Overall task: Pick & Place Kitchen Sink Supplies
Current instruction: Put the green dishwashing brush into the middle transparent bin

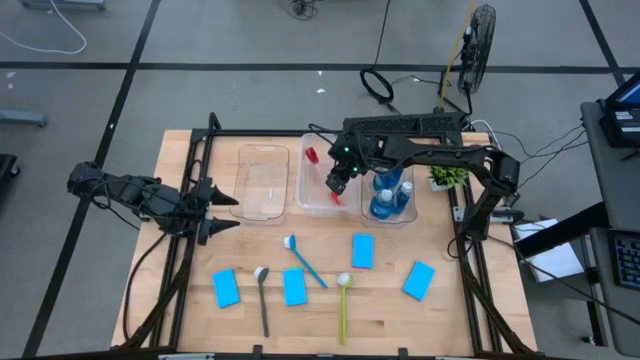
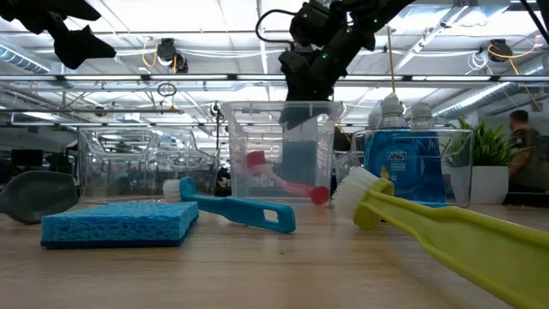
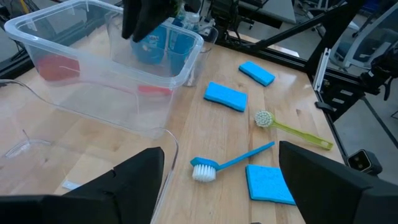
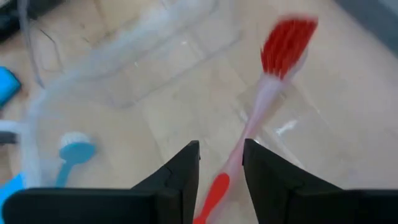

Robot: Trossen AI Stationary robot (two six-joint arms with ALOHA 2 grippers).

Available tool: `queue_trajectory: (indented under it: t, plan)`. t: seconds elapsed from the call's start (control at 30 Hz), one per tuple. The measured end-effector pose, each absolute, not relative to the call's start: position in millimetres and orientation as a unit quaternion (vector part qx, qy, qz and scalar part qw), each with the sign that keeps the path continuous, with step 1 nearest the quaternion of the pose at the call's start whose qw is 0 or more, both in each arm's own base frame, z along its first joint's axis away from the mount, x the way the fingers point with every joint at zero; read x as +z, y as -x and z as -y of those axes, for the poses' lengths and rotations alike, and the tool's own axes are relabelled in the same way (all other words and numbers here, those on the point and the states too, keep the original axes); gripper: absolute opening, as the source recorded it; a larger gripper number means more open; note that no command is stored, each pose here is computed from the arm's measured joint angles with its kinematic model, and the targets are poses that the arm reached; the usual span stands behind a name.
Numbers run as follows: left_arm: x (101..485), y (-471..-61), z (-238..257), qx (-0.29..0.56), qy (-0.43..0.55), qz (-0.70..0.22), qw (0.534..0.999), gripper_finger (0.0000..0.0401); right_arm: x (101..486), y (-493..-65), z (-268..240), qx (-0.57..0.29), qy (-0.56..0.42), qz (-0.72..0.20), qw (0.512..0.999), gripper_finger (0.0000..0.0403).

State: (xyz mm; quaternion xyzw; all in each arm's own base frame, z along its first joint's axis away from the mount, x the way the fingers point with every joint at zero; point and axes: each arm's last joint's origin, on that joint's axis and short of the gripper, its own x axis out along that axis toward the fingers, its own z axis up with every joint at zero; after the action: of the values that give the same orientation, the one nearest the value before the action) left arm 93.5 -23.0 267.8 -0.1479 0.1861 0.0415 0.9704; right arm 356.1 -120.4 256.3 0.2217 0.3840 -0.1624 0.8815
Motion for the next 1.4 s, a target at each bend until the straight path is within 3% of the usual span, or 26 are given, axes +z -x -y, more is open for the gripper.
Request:
queue_trajectory:
  t: [0.33, 0.8, 1.0, 1.4]
  plan:
    - [268, -93, 23, 0.042, 0.151, -0.186, 0.97, 0.0313, 262, -357, 118, -0.149, -0.223, -0.35, 0.898, 0.0114]
    - [268, -93, 23, 0.039, 0.138, -0.186, 0.972, 0.032, 359, -311, 29, 0.02, -0.202, -0.247, 0.947, 0.0114]
    - [268, -94, 23, 0.039, 0.139, -0.187, 0.972, 0.0308, 375, -291, -25, 0.071, -0.262, -0.257, 0.928, 0.0114]
    - [268, -94, 23, 0.04, 0.141, -0.186, 0.971, 0.0323, 348, -290, -105, 0.057, -0.401, -0.368, 0.837, 0.0114]
